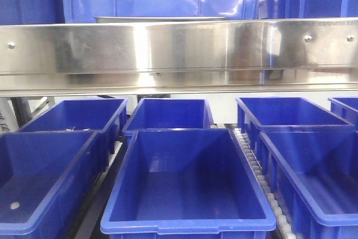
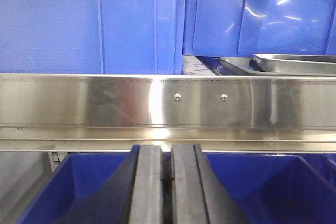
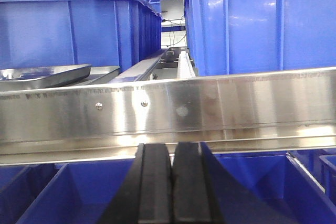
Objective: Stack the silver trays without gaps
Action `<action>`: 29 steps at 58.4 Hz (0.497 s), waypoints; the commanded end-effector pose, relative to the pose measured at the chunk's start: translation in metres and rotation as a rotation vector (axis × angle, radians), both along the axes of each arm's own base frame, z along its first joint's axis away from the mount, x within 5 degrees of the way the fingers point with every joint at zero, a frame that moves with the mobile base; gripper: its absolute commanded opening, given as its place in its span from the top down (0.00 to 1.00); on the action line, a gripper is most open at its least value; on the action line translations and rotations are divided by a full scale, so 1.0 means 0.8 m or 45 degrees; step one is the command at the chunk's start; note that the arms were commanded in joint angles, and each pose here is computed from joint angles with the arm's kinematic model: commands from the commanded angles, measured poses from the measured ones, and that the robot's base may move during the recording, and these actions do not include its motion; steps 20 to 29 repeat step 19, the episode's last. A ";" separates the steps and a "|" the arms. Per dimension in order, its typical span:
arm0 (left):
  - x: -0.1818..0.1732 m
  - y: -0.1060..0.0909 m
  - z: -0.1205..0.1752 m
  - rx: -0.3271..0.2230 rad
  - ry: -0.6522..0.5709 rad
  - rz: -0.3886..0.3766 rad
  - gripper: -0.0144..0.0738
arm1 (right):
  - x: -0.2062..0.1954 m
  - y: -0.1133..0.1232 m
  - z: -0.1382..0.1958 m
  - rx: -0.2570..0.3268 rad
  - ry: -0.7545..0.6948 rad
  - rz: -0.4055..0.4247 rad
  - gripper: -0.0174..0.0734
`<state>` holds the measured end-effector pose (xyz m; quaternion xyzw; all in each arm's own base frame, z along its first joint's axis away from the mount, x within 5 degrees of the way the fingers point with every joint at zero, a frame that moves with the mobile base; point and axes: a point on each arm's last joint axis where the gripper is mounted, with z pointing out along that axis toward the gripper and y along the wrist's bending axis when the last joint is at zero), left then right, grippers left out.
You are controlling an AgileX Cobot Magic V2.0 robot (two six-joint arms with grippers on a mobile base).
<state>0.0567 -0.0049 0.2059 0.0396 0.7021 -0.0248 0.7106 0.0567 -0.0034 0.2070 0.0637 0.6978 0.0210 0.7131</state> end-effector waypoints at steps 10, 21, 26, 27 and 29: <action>-0.001 0.000 0.002 -0.008 -0.022 0.003 0.85 | -0.001 0.000 0.003 -0.003 -0.031 -0.006 0.90; -0.001 0.000 0.002 -0.008 -0.022 0.003 0.85 | -0.001 0.000 0.003 -0.003 -0.031 -0.006 0.90; -0.001 0.000 0.002 -0.008 -0.022 0.003 0.85 | -0.001 0.000 0.003 -0.003 -0.031 -0.006 0.90; -0.001 0.000 0.002 -0.008 -0.022 0.003 0.85 | -0.001 0.000 0.003 -0.003 -0.031 -0.006 0.90; -0.001 0.000 0.002 -0.008 -0.022 0.003 0.85 | -0.001 0.000 0.003 -0.003 -0.031 -0.006 0.90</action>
